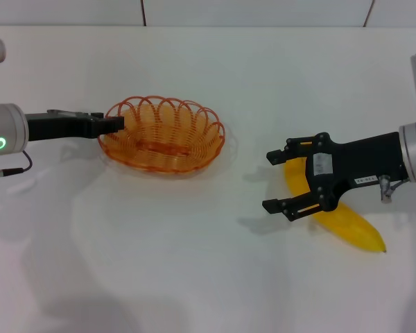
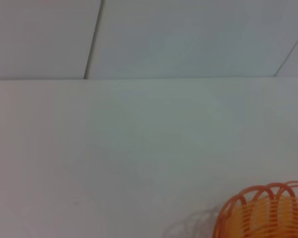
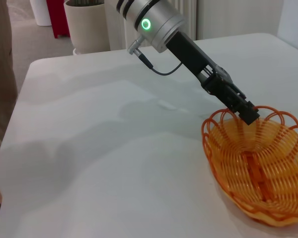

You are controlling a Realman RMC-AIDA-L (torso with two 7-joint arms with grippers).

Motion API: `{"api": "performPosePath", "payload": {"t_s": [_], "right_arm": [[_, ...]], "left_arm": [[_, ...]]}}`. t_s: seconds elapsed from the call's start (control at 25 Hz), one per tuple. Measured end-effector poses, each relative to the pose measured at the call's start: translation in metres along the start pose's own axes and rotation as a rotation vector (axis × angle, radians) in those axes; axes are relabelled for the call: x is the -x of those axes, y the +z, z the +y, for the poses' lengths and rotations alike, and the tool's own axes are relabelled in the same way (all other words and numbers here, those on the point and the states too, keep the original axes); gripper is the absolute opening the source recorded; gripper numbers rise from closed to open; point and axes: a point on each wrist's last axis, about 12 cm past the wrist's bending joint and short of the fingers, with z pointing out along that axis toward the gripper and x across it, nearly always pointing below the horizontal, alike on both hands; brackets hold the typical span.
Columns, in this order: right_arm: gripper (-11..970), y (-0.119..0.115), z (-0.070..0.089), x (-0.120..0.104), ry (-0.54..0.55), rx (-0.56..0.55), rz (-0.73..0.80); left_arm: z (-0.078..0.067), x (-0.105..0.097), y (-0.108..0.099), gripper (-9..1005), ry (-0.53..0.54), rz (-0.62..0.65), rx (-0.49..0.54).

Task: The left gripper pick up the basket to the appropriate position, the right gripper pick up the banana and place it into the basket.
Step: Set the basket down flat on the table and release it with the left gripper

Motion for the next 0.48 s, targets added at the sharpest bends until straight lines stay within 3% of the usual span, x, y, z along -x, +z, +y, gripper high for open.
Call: {"api": "performPosePath", "payload": {"t_s": [0.28, 0.48], "right_arm": [[889, -0.0002, 0.0004, -0.0007, 0.002, 0.000, 0.000], [889, -0.0003, 0.0006, -0.0011, 0.003, -0.001, 0.000]], "left_arm": [[0.0011, 0.0008, -0.0012, 530, 0.068, -0.010, 0.009], [0.0000, 0.0018, -0.0024, 533, 0.131, -0.069, 0.001]]}}
